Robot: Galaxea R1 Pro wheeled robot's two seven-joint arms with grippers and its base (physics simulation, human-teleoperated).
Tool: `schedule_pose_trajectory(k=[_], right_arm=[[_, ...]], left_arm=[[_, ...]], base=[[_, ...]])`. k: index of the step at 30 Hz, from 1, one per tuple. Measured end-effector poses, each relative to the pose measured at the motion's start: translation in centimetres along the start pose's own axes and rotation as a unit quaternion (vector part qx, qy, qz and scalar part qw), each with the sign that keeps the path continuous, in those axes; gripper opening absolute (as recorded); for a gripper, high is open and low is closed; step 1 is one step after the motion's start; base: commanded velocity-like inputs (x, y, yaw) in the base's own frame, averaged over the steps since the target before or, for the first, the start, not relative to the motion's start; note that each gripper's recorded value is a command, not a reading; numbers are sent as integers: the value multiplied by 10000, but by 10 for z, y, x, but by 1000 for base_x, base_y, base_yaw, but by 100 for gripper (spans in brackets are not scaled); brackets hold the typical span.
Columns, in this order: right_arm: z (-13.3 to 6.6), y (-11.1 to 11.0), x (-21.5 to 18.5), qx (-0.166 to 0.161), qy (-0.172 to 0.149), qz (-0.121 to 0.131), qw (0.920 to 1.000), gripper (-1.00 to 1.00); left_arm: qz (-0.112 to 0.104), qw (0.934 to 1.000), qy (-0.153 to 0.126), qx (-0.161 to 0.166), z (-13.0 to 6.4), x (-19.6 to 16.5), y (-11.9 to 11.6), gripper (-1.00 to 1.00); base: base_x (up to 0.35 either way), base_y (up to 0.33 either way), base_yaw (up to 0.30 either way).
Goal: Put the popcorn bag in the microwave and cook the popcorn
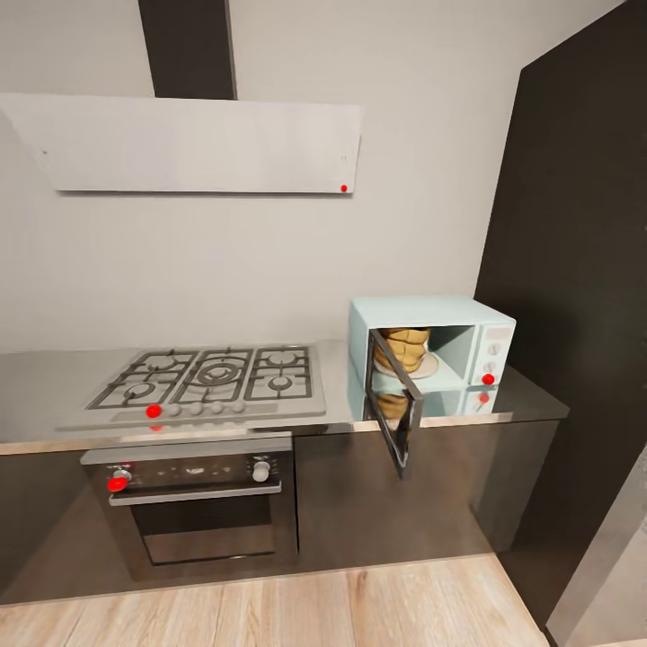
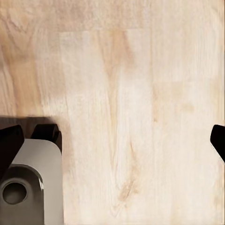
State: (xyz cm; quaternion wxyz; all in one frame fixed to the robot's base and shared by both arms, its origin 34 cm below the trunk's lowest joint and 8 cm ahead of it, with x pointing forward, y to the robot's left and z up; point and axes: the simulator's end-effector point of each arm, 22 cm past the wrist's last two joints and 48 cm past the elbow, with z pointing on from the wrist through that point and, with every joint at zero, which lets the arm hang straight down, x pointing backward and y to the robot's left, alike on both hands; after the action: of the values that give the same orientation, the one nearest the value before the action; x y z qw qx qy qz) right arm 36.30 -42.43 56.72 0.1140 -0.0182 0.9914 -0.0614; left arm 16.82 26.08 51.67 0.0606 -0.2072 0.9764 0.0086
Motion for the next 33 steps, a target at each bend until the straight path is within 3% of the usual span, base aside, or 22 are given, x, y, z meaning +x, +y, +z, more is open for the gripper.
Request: schedule_pose_trajectory(k=[18,33], right_arm=[[0,1,0,-8,7,-5,10000,100],[0,0,1,-2,11,-4,10000,100]], left_arm=[[-9,10000,4,-1,0,0,0,100],[28,10000,8,6,0,0,0,100]], base=[[75,-203,0],[14,-10,0]])
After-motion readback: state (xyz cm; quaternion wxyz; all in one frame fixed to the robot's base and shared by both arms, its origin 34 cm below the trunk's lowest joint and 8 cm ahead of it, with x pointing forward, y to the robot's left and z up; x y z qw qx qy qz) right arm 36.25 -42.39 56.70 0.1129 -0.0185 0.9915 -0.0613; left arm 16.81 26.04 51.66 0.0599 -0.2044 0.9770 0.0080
